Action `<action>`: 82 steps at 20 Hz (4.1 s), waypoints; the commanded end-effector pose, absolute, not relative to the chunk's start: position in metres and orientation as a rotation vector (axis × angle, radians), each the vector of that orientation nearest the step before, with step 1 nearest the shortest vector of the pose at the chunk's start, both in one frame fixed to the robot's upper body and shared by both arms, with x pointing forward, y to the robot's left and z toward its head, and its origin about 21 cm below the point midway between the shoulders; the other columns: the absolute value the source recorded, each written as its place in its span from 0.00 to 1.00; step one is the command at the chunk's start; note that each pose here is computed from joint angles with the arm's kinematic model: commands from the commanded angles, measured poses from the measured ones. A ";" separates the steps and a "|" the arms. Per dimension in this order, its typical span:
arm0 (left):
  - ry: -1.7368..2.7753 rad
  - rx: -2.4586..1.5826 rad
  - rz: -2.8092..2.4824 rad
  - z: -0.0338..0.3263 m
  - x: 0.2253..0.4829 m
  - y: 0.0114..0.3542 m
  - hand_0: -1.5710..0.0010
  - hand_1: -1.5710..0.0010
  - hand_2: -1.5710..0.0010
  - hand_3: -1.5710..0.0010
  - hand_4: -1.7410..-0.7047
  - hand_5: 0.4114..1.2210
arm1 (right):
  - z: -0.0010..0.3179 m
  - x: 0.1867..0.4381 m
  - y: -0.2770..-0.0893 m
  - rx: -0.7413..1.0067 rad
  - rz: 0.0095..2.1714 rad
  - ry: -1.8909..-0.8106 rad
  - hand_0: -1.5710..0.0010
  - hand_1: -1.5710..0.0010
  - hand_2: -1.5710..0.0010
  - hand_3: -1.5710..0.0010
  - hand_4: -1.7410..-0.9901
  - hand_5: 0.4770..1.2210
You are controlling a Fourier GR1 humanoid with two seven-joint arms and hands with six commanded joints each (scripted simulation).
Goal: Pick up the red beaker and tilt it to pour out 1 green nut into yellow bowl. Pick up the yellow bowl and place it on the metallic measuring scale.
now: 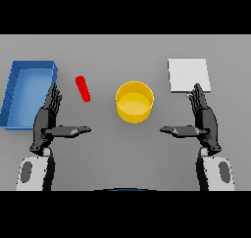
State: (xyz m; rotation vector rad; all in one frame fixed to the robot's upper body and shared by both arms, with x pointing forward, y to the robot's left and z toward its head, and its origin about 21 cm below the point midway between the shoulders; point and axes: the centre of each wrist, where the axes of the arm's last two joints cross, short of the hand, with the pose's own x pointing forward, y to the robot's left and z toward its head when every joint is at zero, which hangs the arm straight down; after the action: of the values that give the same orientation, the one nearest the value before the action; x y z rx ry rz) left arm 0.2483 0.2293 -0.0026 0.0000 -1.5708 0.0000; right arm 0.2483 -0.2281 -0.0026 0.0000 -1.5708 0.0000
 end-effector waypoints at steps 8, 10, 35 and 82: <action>-1.648 0.050 -0.153 0.009 0.227 0.225 1.00 1.00 1.00 1.00 0.58 0.31 | 0.006 0.235 -0.224 -0.175 0.207 -1.699 1.00 1.00 1.00 1.00 0.89 0.13; -1.641 0.065 -0.211 0.016 0.213 0.224 1.00 1.00 1.00 1.00 0.58 0.31 | 0.008 0.227 -0.223 -0.238 0.291 -1.710 1.00 1.00 1.00 1.00 0.90 0.13; -1.503 0.100 -0.337 -0.012 0.335 0.207 1.00 1.00 1.00 1.00 0.52 0.31 | 0.014 0.227 -0.227 -0.122 0.258 -1.704 1.00 1.00 1.00 1.00 0.68 0.21; -1.620 0.318 -0.874 0.075 0.391 0.167 0.00 0.00 0.00 0.00 0.00 0.88 | 0.016 0.225 -0.230 -0.185 0.301 -1.711 1.00 1.00 1.00 1.00 0.74 0.25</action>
State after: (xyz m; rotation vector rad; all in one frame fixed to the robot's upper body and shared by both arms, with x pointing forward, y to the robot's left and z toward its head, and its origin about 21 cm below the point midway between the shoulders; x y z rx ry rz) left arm 0.3913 0.1668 0.0749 0.3171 -1.6203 -0.8726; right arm 0.2254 -0.2302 0.0162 -0.1851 -1.7100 0.3013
